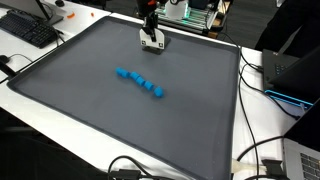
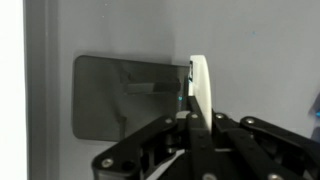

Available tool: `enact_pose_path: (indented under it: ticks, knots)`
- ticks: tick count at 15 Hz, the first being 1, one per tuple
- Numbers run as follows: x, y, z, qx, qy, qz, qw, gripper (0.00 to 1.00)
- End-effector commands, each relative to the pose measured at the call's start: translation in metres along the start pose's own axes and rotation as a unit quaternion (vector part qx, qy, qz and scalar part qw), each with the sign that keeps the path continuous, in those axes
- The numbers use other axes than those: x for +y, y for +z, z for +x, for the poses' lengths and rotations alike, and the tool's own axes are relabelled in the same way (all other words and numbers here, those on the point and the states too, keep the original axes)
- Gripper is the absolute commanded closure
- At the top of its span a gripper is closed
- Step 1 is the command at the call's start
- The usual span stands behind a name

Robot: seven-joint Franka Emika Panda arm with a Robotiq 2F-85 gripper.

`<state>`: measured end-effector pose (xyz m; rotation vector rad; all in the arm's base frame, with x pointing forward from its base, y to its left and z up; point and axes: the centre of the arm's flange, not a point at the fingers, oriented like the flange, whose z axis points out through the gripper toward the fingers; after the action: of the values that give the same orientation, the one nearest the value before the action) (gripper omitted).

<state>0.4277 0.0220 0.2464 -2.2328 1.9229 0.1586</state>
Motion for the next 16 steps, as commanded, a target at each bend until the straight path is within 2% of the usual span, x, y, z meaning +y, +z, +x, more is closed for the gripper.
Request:
enact_pose_path:
  ticks: [1, 6, 16]
  knots:
    - [0.0122, 0.0041, -0.0035, 0.007, 0.022, 0.017, 0.9996, 0.99]
    - [0.0117, 0.0049, -0.0045, 0.015, 0.025, 0.031, 0.9991, 0.99]
    - [0.0112, 0.0130, -0.0056, 0.016, 0.025, 0.030, 0.9991, 0.99]
